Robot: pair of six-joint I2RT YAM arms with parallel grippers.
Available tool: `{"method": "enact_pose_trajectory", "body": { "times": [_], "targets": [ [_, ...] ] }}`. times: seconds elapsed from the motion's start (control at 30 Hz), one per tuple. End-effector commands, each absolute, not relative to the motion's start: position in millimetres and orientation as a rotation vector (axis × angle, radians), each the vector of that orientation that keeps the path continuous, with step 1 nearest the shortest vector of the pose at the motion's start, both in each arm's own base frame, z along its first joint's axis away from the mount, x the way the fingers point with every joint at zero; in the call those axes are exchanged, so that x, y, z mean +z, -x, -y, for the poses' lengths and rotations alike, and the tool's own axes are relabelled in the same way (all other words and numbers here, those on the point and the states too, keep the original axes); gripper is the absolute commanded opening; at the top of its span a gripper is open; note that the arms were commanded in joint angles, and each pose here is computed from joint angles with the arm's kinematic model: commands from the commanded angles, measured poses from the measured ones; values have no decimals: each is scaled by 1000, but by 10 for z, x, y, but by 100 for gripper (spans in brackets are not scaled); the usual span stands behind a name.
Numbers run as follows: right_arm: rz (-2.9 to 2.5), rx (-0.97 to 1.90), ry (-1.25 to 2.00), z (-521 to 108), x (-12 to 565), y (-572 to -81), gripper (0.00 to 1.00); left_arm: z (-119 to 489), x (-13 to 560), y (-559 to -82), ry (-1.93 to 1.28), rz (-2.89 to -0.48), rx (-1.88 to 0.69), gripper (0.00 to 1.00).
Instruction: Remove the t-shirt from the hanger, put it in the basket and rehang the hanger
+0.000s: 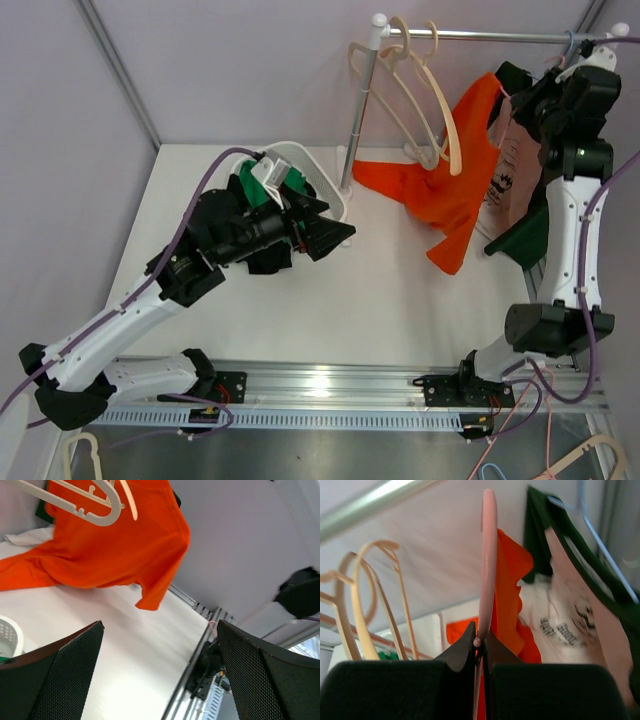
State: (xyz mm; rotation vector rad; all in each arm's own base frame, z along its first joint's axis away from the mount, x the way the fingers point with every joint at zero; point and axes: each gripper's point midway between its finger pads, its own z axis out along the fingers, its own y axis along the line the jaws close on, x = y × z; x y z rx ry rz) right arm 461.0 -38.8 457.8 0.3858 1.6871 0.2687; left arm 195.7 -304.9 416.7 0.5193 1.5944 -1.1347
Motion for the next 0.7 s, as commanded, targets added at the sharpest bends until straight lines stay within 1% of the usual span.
{"method": "enact_pose_trajectory", "body": {
  "times": [0.0, 0.03, 0.07, 0.13, 0.17, 0.2, 0.37, 0.4, 0.47, 0.53, 0.57, 0.6, 0.67],
  "targets": [
    [-1560, 177, -478, 494, 4935, -4081, 0, 3008, 4234, -1919, -592, -1481, -1092, 100],
    [-1528, 155, -508, 530, 5010, -3885, 0, 3018, 4270, -1907, -601, -1444, -1090, 100],
    [-1562, 144, -528, 540, 4829, -3851, 0, 3061, 4238, -1858, -643, -1419, -1073, 99],
    [-1570, 141, -553, 534, 4752, -3698, 0, 3106, 4169, -1820, -681, -1392, -1042, 100],
    [-1581, 150, -566, 504, 4682, -3558, 0, 3160, 4204, -1746, -726, -1340, -1030, 100],
    [-1587, 158, -579, 478, 4649, -3491, 0, 3210, 4098, -1727, -758, -1347, -1016, 100],
    [-1606, 205, -605, 299, 4522, -3072, 0, 3508, 4053, -1436, -884, -1213, -1007, 100],
    [-1618, 210, -607, 264, 4468, -3042, 0, 3621, 3953, -1322, -947, -1179, -988, 100],
    [-1630, 217, -611, 228, 4438, -2976, 0, 3727, 3899, -1243, -972, -1138, -955, 100],
    [-1628, 231, -604, 182, 4481, -2933, 0, 3840, 3958, -1136, -972, -1058, -943, 100],
    [-1643, 233, -604, 163, 4462, -2925, 0, 3974, 3808, -1020, -1030, -1028, -924, 99],
    [-1653, 234, -604, 152, 4453, -2939, 0, 4014, 3875, -1045, -988, -1004, -904, 100],
    [-1660, 249, -592, 95, 4494, -2920, 0, 4216, 3738, -973, -1030, -989, -889, 99]
  ]
}}
